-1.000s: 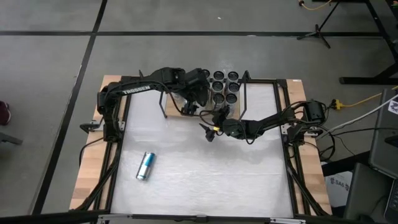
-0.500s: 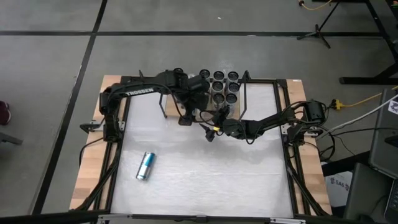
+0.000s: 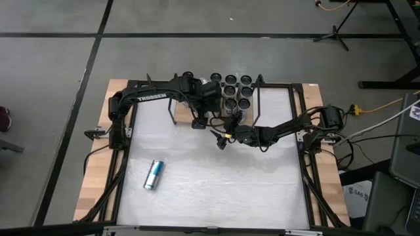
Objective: Place canned beverage on shelf
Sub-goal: Put the white soda can aligned with the other white soda can on the shelf, then put the blue soda can aligned with the other white soda can on the shelf
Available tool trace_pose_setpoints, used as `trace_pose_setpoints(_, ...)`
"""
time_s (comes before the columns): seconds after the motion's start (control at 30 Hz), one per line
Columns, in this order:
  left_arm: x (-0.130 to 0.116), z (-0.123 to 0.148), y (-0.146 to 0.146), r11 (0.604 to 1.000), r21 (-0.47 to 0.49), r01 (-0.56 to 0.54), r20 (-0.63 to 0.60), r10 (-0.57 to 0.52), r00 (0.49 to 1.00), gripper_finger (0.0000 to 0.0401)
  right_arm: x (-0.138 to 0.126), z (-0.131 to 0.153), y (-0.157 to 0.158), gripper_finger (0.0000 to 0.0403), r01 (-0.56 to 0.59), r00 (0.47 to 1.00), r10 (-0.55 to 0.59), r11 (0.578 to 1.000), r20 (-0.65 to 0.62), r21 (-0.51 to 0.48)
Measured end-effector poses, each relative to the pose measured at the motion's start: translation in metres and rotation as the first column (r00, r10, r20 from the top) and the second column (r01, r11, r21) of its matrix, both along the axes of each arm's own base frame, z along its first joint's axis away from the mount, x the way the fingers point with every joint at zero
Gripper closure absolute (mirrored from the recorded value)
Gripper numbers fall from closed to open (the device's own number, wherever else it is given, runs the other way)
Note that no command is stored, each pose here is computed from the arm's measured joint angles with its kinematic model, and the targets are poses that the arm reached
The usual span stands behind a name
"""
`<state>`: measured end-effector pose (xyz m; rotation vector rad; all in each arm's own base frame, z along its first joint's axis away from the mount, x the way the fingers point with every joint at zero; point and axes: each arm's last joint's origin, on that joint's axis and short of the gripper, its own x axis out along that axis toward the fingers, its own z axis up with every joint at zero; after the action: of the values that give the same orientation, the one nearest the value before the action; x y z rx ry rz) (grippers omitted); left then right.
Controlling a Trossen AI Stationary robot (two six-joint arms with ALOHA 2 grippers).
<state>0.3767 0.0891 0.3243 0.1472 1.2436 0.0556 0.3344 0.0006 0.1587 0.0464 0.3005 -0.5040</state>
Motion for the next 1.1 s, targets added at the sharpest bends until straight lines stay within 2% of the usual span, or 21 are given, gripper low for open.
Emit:
trace_pose_setpoints(0.37, 0.002, 0.001, 0.001, 1.0, 0.005, -0.006, 0.021, 0.006, 1.0, 0.0093, 0.0, 0.0, 0.0, 0.004, 0.0, 1.0, 0.0, 1.0, 0.0, 0.0)
trace_pose_setpoints(0.57, -0.013, 0.014, -0.007, 0.998, -0.029, -0.06, 0.008, 0.06, 0.998, 0.0093, 0.0, 0.0, 0.0, 0.004, 0.0, 1.0, 0.0, 1.0, 0.001, 0.0)
trace_pose_setpoints(0.8, -0.033, 0.03, -0.037, 0.984, -0.092, -0.15, -0.049, 0.146, 0.988, 0.0093, 0.0, 0.0, 0.001, 0.004, -0.015, 1.0, 0.015, 1.0, 0.006, 0.005)
trace_pose_setpoints(1.1, -0.042, 0.027, -0.09, 0.97, -0.115, -0.216, -0.173, 0.194, 0.965, 0.0093, 0.001, 0.0, 0.002, 0.004, -0.051, 0.999, 0.051, 0.999, 0.007, 0.016)
